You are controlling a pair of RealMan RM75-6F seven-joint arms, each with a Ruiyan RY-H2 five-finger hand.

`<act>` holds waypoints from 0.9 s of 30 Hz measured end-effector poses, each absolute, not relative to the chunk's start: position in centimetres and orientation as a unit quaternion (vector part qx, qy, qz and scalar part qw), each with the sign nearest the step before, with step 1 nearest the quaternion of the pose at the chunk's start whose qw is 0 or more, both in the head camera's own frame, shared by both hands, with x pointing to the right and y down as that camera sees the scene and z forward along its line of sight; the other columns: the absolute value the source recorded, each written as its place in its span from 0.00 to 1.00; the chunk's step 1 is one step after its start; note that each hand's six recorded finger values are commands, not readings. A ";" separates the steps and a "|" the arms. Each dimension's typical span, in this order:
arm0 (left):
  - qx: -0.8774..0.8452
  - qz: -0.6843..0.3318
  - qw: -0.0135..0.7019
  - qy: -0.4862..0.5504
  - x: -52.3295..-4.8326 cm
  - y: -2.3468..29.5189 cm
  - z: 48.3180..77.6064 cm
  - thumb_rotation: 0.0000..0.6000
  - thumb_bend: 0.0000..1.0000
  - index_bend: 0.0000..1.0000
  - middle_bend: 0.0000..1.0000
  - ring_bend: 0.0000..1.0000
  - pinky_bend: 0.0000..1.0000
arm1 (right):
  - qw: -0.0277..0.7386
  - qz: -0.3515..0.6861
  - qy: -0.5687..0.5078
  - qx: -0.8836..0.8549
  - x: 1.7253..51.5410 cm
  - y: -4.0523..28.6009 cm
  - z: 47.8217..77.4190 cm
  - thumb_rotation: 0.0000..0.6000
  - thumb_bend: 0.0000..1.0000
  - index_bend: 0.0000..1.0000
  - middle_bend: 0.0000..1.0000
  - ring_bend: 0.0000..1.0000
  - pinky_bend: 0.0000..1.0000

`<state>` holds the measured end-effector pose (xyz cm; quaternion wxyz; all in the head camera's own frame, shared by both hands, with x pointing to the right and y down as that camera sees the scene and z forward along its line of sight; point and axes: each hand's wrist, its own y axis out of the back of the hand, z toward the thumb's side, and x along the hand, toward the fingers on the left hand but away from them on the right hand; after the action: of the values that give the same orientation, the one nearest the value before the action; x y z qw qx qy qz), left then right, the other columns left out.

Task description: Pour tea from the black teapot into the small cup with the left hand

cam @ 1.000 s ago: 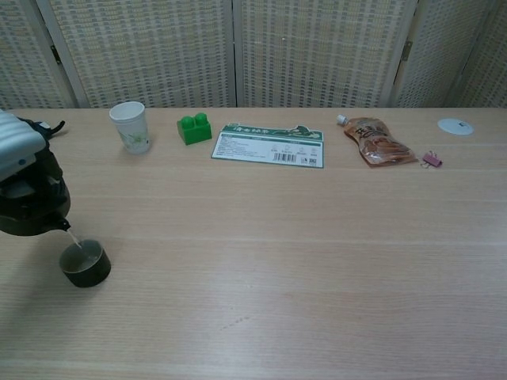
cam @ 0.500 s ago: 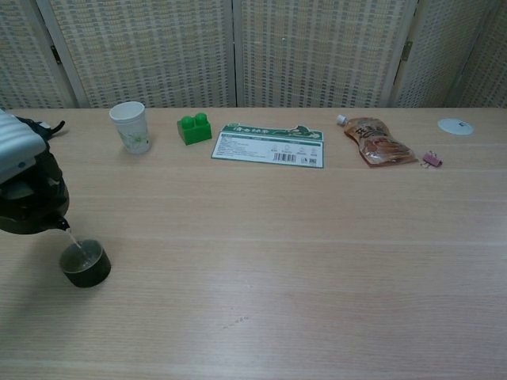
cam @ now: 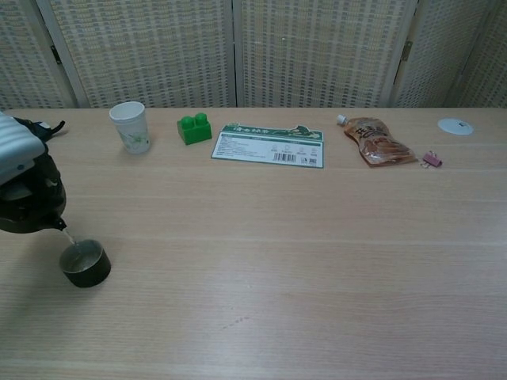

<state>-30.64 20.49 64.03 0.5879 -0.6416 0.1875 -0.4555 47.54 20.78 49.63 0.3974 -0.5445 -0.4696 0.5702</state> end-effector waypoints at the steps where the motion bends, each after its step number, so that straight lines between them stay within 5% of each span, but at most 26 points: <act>1: -0.642 -0.456 0.587 0.188 -30.6 20.5 64.0 1.00 0.39 1.00 1.00 1.00 0.47 | 0.397 0.570 -0.470 -0.544 47.5 20.8 49.6 1.00 0.14 0.07 0.08 0.00 0.00; 27: -0.646 -0.458 0.579 0.196 -30.9 20.5 64.1 1.00 0.39 1.00 1.00 1.00 0.47 | 0.397 0.570 -0.470 -0.544 47.5 20.8 49.6 1.00 0.14 0.07 0.08 0.00 0.00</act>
<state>-30.90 20.47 64.05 0.5791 -0.6456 0.1955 -0.4578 47.48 20.85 49.57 0.3972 -0.5444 -0.4696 0.5704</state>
